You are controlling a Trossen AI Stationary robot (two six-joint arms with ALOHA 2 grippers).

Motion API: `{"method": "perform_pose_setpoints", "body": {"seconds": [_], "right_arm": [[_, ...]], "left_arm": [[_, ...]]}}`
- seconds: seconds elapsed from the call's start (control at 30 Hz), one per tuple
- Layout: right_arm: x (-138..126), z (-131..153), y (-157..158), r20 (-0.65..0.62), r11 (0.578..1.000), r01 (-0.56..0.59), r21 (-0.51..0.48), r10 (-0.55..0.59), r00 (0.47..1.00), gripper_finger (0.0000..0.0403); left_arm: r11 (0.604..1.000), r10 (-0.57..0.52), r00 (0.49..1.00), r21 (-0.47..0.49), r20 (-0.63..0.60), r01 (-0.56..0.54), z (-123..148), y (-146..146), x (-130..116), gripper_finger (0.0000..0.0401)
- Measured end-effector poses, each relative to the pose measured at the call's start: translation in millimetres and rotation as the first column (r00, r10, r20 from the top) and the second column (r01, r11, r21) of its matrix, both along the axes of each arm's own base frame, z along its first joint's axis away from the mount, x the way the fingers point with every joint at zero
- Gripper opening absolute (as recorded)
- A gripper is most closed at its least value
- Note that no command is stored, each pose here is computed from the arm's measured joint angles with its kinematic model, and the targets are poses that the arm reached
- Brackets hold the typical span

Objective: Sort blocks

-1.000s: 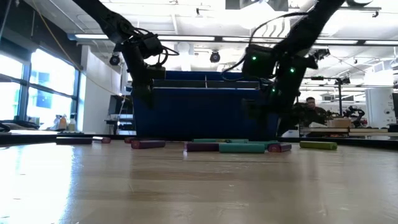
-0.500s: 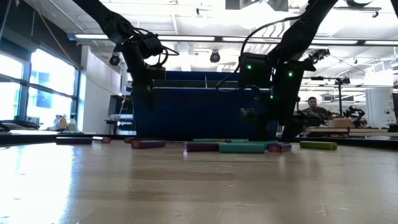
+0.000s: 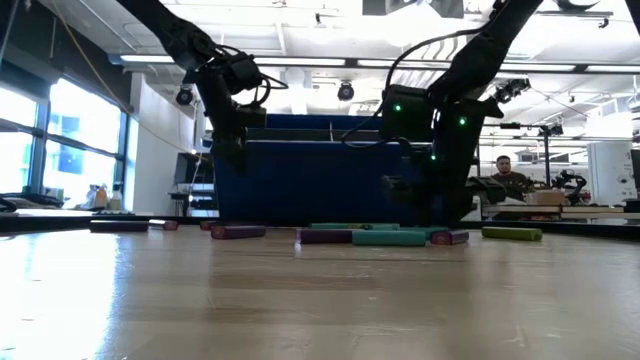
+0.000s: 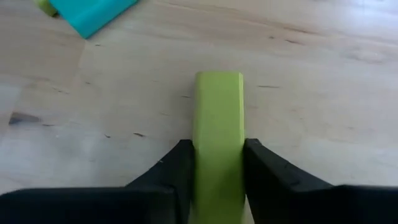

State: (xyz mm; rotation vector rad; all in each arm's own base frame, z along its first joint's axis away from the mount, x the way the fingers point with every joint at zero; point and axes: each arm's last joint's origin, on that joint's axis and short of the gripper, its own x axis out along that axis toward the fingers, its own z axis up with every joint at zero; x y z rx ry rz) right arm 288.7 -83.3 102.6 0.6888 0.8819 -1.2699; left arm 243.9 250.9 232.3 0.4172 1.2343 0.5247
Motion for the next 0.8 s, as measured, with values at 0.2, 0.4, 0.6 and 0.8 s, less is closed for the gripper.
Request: {"method": "perform_pose_setpoints", "body": {"seconds": [0.2,0.4,0.6,0.8], "right_arm": [[22.7,25.9,-5.7,-0.009,0.984,-0.175,-0.022,0.175,0.985,0.0091],[71.1,94.8,-25.0,0.05,0.884,-0.407,-0.231,0.429,0.902,0.0091],[94.4,161.7,-64.0,0.027,0.721,-0.473,-0.506,0.562,0.827,0.0091],[90.7,194.0,-121.6,0.144,0.596,-0.363,-0.716,0.635,0.759,0.0091]], "left_arm": [[1.0,-0.014,1.0,0.004,-0.003,0.014,0.2,0.1,0.4,0.0083],[1.0,-0.015,0.999,0.021,-0.029,0.015,0.2,-0.6,0.8,0.0083],[0.995,-0.005,0.99,0.098,-0.143,0.019,-0.5,-6.6,5.3,0.0073],[0.994,-0.026,0.992,0.104,-0.127,0.04,0.5,-6.9,7.9,0.0057]]}}
